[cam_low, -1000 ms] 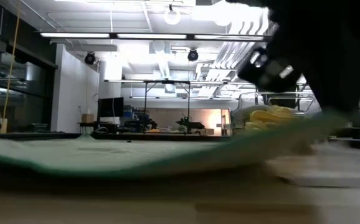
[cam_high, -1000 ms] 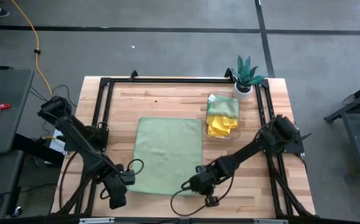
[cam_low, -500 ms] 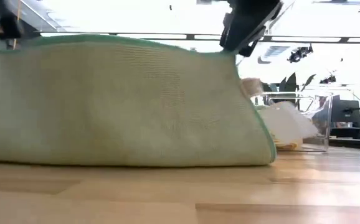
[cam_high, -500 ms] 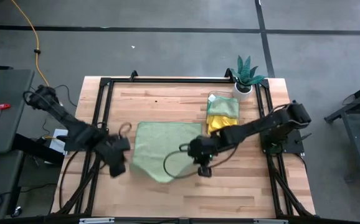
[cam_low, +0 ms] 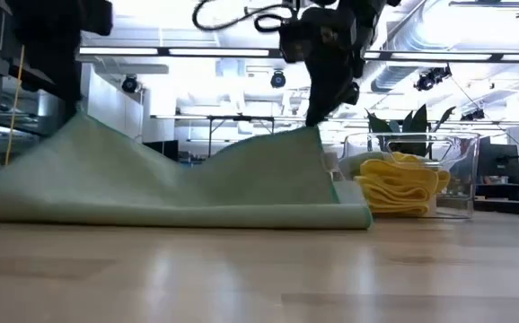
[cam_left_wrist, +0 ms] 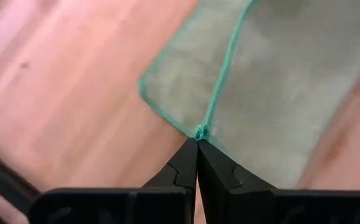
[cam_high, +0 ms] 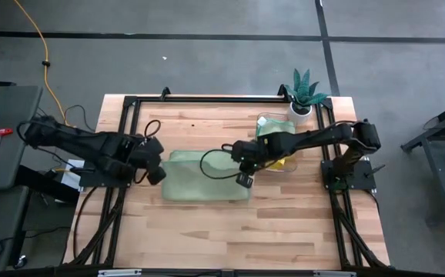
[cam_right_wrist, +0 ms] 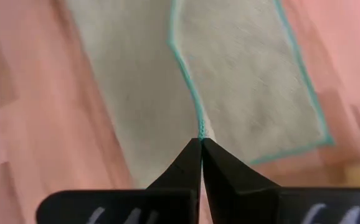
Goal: Fold microfiber towels
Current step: Fold the green microfiber towel
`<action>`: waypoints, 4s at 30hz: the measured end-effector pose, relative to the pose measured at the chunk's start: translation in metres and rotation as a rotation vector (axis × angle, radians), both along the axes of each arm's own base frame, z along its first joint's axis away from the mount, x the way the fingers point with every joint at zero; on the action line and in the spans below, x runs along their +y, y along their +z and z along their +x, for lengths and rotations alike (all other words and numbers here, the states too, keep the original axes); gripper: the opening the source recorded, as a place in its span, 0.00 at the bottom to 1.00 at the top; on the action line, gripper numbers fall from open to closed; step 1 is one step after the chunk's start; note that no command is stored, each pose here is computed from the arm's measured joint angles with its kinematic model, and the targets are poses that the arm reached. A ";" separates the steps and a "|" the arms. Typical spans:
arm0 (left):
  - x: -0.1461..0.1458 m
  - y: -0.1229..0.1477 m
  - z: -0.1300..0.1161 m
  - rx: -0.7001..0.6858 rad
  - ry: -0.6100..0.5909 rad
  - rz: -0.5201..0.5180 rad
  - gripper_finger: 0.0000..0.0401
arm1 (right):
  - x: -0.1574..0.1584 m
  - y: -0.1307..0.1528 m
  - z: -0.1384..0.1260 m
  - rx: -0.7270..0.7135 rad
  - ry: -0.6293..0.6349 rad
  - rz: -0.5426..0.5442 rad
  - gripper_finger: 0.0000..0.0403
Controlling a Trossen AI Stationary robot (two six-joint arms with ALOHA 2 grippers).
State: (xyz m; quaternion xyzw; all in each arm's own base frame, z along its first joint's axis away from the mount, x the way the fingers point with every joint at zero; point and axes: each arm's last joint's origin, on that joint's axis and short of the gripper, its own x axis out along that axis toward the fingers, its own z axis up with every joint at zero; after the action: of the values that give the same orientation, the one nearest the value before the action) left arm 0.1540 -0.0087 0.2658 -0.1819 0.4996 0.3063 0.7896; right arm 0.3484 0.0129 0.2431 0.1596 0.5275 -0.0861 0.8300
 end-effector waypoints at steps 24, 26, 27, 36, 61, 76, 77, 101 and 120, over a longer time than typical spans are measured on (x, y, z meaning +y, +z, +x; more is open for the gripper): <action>0.052 -0.043 0.017 0.033 0.175 0.107 0.00 | -0.032 -0.004 -0.008 0.077 -0.327 -0.104 0.00; 0.056 -0.045 0.017 0.025 0.197 0.108 0.00 | -0.035 -0.004 -0.008 0.076 -0.352 -0.097 0.00; 0.058 -0.047 0.016 0.026 0.206 0.107 0.00 | -0.037 -0.004 -0.009 0.076 -0.358 -0.096 0.00; 0.064 -0.048 0.015 0.011 0.256 0.104 0.00 | -0.041 -0.004 -0.009 0.076 -0.375 -0.092 0.00; 0.076 -0.011 0.010 -0.007 0.054 0.112 0.40 | -0.044 0.029 -0.016 -0.086 -0.309 -0.121 0.51; -0.013 -0.068 0.000 -0.097 -0.485 -0.128 0.44 | 0.070 0.003 -0.028 -0.186 0.000 -0.085 0.52; -0.017 -0.072 0.001 -0.076 -0.511 -0.121 0.43 | 0.073 0.001 -0.028 -0.183 -0.001 -0.084 0.52; -0.046 -0.135 0.030 0.278 -0.693 -0.001 0.36 | 0.071 -0.013 -0.025 -0.114 0.028 -0.112 0.52; -0.060 -0.135 0.025 0.263 -0.684 0.004 0.01 | 0.086 -0.087 -0.003 0.069 0.317 -0.189 0.52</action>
State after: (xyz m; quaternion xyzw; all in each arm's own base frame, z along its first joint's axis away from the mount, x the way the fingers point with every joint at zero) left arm 0.1791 -0.0686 0.1305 0.0379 0.6282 0.0463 0.7757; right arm 0.3458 0.0992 0.1565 -0.0072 0.5639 -0.0088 0.8258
